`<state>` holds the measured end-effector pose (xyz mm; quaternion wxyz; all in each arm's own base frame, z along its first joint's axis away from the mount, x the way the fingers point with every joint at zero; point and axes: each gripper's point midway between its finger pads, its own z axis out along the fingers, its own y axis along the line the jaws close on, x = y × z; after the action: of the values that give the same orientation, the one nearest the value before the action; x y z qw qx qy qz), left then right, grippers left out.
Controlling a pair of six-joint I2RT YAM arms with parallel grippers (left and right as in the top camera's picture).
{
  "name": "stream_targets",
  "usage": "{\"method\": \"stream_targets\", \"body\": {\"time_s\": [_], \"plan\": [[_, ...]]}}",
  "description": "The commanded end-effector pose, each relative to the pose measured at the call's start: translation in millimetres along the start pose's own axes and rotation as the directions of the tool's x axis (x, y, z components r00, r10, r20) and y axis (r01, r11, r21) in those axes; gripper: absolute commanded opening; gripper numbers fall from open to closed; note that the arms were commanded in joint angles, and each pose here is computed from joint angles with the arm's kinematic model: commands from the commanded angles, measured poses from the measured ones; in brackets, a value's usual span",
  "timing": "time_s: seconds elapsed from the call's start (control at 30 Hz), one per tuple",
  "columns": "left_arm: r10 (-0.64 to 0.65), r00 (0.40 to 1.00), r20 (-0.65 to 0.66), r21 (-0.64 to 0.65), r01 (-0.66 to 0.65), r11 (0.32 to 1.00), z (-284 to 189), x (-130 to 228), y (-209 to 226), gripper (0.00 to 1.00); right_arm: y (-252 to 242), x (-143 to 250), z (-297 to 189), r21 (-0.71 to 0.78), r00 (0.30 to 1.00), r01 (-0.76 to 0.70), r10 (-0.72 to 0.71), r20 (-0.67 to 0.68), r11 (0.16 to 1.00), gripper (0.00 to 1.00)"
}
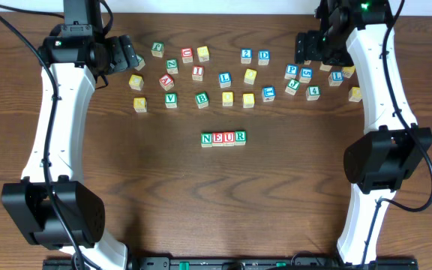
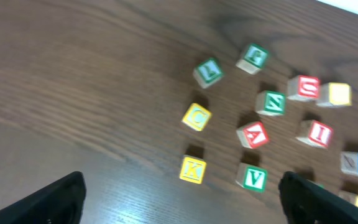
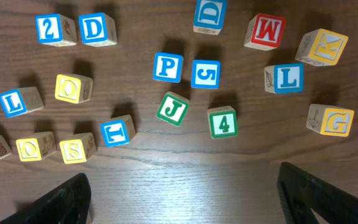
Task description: Spell out NEURIPS
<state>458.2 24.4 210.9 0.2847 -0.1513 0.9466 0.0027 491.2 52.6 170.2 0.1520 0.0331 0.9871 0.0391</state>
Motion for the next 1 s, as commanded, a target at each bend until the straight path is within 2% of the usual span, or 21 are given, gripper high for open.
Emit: {"method": "stream_targets", "body": {"time_s": [0.0,0.53,0.67,0.8,0.97], "plan": [[0.064,0.998,-0.015,0.071,-0.062,0.995,0,5,-18,0.94,-1,1,-1,-0.002,1.0,0.012,-0.012,-0.004,1.0,0.91],[0.109,0.992,0.061,0.156,-0.117,0.981,-19,-21,-90,0.91,-39,9,-3,0.041,0.997,-0.057,0.059,-0.048,0.998,0.96],[0.143,0.99,0.016,0.16,-0.144,0.977,0,-22,-112,0.92,-41,13,-3,0.044,0.996,-0.06,0.063,-0.065,0.997,0.96],[0.178,0.982,-0.061,0.152,-0.167,0.974,37,-5,-127,0.83,-41,16,-4,0.046,0.995,-0.06,0.063,-0.076,0.997,0.97],[0.212,0.968,-0.132,0.147,-0.192,0.97,71,19,-139,0.82,-41,17,-4,0.047,0.995,-0.06,0.064,-0.079,0.997,0.96]]}}
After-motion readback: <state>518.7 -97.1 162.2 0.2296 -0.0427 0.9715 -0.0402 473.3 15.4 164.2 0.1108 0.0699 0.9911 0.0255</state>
